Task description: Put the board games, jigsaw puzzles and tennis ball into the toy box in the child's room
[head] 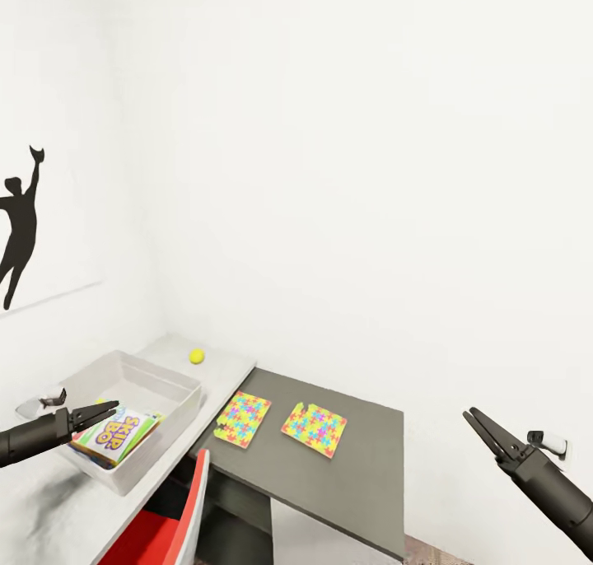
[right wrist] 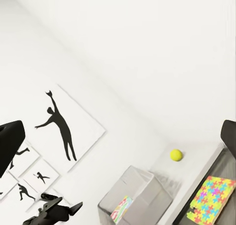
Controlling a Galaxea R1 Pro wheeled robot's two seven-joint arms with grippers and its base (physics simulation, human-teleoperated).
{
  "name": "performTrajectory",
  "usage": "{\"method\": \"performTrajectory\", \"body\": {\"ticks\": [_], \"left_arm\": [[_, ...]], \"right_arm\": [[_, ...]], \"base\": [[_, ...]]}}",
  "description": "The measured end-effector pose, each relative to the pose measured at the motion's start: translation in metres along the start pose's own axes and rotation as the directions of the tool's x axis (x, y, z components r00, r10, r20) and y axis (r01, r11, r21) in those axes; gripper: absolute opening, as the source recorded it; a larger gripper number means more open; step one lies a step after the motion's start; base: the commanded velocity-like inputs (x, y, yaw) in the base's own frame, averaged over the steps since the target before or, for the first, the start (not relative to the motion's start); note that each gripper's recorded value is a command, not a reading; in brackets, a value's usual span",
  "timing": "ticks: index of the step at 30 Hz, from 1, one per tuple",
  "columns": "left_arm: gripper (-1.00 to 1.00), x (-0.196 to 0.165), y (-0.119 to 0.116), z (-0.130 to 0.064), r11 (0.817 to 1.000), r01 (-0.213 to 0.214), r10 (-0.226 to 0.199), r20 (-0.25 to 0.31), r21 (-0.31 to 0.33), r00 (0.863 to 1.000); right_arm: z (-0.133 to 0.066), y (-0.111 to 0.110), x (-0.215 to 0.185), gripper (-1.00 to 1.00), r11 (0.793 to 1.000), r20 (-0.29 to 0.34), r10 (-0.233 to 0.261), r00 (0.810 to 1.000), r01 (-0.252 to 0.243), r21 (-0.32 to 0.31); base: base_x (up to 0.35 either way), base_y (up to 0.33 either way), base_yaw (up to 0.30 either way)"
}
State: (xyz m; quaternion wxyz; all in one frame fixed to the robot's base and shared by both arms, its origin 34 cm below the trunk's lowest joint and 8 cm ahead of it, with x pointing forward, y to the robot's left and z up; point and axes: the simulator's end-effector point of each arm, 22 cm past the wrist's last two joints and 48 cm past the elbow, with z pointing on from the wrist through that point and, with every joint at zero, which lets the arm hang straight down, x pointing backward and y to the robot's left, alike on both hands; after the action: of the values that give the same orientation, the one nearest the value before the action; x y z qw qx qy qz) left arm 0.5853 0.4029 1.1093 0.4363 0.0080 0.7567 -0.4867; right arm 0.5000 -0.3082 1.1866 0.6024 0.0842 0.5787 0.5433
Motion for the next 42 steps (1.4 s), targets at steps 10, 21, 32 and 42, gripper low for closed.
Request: {"method": "performTrajectory", "body": {"ticks": [10, 21, 32, 42], "left_arm": [[1.00, 0.002, 0.004, 0.001, 1.000, 0.007, -0.007, -0.004, -0.003, 1.000], [1.00, 0.005, 0.007, 0.003, 1.000, 0.013, -0.013, -0.009, -0.007, 1.000], [1.00, 0.005, 0.007, 0.003, 1.000, 0.015, -0.015, -0.010, -0.007, 1.000], [1.00, 0.005, 0.006, 0.003, 1.000, 0.013, -0.013, -0.009, -0.006, 1.000]], "right_arm": [[0.000, -0.005, 0.002, 1.00, 1.000, -0.003, 0.009, 1.000, -0.009, 0.008], [0.000, -0.011, 0.005, 1.00, 1.000, -0.007, 0.020, 1.000, -0.020, 0.020], [0.000, -0.011, 0.005, 1.00, 1.000, -0.007, 0.022, 1.000, -0.022, 0.020], [0.000, -0.010, 0.005, 1.00, 1.000, -0.006, 0.020, 1.000, -0.020, 0.017]], "base": [[0.000, 0.000, -0.233], [0.000, 0.000, -0.251], [0.000, 0.000, -0.276], [0.000, 0.000, -0.251]]}}
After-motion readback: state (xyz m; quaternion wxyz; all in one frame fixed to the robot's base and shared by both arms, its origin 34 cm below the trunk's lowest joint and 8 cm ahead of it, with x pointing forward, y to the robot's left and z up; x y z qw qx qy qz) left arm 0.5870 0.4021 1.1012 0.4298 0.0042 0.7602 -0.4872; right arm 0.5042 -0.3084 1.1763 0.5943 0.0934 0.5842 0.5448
